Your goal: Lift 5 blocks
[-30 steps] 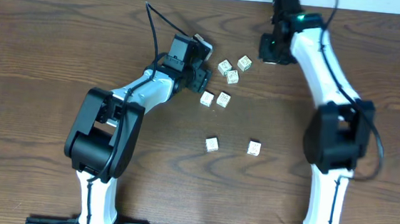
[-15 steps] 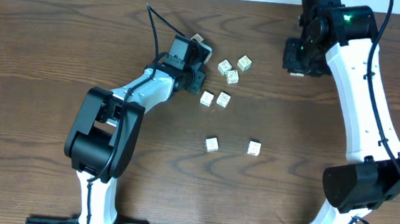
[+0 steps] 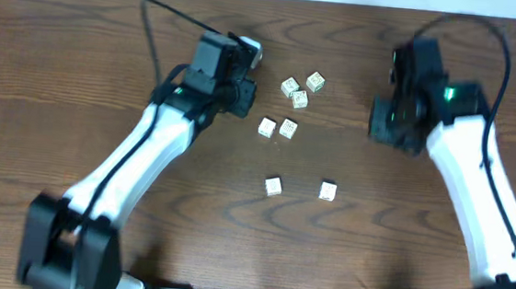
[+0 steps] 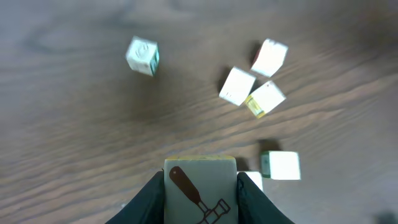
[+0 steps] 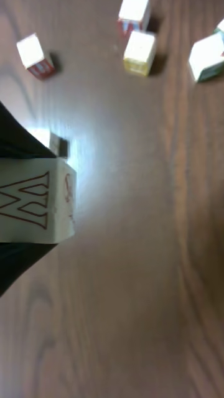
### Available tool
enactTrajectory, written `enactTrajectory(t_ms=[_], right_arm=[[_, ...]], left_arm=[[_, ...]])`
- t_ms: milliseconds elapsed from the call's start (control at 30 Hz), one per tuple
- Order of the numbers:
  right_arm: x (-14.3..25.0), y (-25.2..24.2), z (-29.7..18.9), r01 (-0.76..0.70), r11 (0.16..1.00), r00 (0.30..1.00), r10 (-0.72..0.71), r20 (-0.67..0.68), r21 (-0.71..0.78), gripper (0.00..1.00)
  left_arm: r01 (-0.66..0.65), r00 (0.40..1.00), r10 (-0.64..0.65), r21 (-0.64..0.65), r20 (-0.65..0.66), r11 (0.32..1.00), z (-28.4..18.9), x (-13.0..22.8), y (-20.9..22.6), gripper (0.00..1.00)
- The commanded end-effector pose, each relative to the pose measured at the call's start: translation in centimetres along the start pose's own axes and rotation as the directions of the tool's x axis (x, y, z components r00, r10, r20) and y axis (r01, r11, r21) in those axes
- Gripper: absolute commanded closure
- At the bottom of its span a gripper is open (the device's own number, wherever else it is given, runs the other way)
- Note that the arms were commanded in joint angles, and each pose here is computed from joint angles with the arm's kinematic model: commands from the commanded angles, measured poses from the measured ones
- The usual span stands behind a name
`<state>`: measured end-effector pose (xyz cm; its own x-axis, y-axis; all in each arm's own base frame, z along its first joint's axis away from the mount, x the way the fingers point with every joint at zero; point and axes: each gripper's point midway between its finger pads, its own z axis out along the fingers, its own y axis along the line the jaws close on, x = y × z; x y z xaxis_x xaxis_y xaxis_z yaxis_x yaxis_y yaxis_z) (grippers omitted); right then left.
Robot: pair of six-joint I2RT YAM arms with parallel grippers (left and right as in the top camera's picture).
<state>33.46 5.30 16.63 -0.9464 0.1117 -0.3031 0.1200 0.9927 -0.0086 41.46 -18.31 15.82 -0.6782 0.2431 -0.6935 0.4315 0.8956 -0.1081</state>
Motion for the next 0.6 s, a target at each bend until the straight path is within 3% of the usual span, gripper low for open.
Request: enactTrajectory(t_ms=[0,200,400,567], right_arm=[[3.4,-1.0,2.0,-0.012,1.0,1.0,0.012,-0.022,0.012,0.99],[6.2,-0.4,4.7,-0.03,0.998,0.998,0.028,-0.052,-0.049,0.99],[7.9,-0.1,6.8,-0.032,0.997,0.997,0.027,-0.077,-0.07,0.99],[9.9,0.2,8.3,-0.036,0.994,0.993,0.024,-0.119,-0.103,0.99]], left_arm=[[0.01,1.0,-0.01,-0.027,-0.018,1.0,-1.2,1.7,0.2,0.81],[0.056,0.992,-0.058,-0.021,-0.11,0.998,-1.7,5.0,-0.6,0.85],[0.058,0.978,-0.052,0.024,-0.202,0.998,-0.9,8.8,-4.2,0.85],[0.052,0.967,-0.062,-0.048,-0.247,0.998,-0.4,11.7,-5.7,0.87]])
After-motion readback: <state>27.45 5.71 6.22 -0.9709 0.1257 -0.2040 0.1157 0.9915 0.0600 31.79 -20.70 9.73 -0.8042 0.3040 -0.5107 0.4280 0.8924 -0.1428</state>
